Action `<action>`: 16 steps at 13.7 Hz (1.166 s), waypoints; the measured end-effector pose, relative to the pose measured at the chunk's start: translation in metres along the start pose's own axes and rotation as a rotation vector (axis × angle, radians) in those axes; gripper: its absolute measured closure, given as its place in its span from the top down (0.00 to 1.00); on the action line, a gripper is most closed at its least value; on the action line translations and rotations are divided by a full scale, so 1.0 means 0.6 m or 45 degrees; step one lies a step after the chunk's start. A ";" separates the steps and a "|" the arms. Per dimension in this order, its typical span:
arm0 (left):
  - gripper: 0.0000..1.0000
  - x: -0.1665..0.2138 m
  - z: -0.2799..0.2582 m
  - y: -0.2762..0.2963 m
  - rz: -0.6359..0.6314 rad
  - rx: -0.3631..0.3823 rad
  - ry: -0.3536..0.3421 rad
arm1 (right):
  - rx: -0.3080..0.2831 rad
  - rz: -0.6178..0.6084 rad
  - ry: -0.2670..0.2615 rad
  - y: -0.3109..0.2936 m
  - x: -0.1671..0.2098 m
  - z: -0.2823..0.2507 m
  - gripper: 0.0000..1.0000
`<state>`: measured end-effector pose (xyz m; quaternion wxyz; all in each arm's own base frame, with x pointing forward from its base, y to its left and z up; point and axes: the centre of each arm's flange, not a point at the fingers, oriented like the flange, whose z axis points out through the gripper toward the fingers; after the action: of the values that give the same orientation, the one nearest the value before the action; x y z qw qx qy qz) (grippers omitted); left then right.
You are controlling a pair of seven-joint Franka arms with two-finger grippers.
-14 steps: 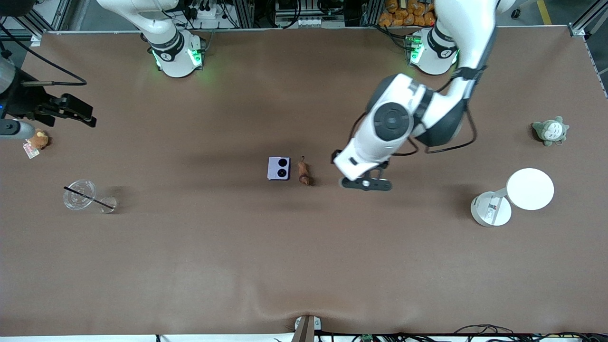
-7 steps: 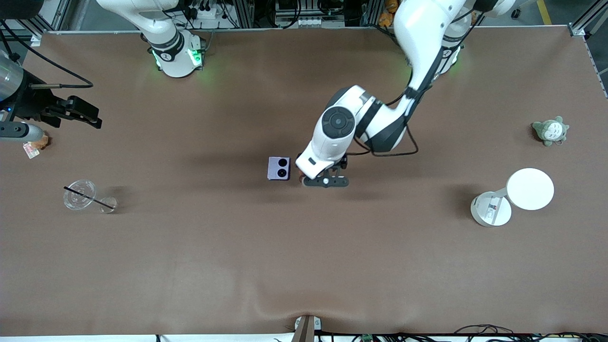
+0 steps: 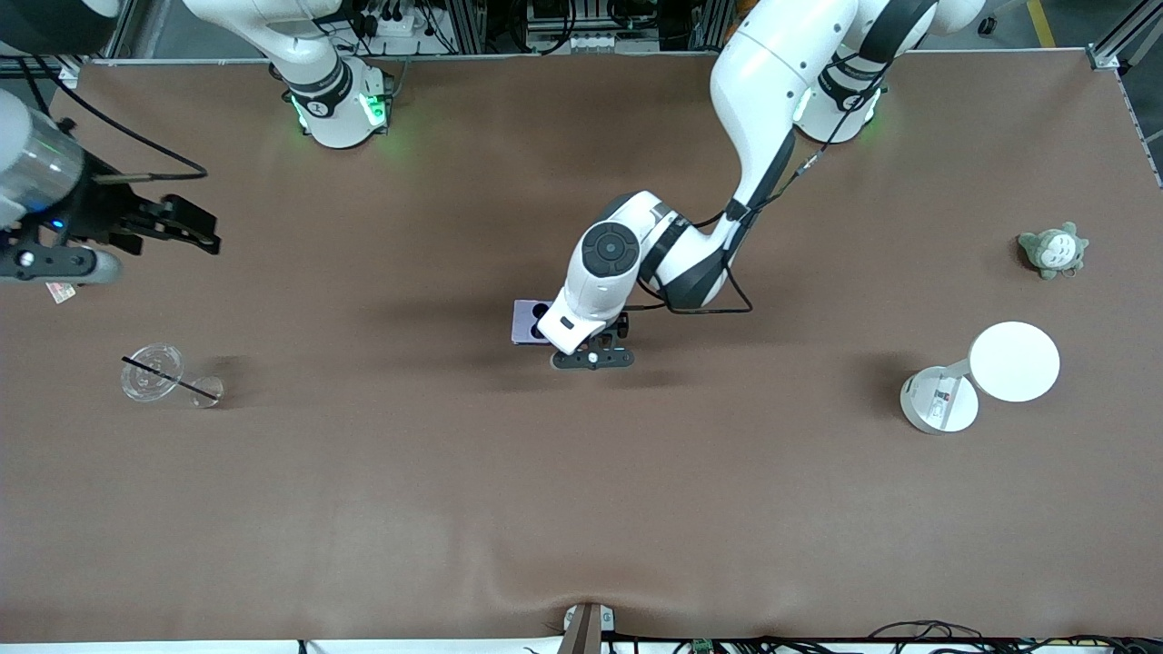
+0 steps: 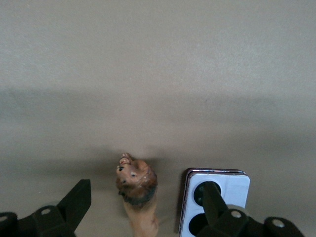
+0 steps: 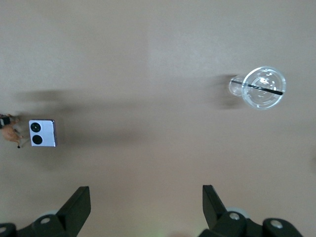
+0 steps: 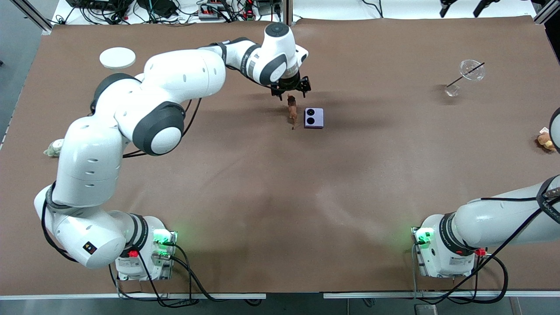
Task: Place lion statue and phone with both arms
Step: 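Grasp the lion with the left gripper while the right gripper reaches the phone, then carry the lion toward the white cup while the right gripper grasps the phone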
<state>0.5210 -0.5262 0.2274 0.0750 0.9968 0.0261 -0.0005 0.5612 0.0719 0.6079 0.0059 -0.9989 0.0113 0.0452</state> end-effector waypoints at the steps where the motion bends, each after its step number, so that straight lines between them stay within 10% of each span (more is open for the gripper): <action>1: 1.00 -0.002 0.005 0.001 0.005 0.004 0.000 | -0.002 0.008 -0.002 -0.019 0.005 0.009 1.00; 7: 0.38 0.002 0.018 -0.007 0.017 0.031 0.010 | -0.043 -0.030 -0.091 -0.172 0.015 0.096 1.00; 16: 0.37 0.139 -0.166 -0.138 -0.035 0.094 -0.012 | -0.060 -0.087 -0.079 -0.302 0.021 0.243 1.00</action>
<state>0.5998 -0.4249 0.3131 0.0384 0.9985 0.0393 -0.0070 0.5649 0.2547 0.4637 -0.0157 -0.9967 -0.0241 0.0763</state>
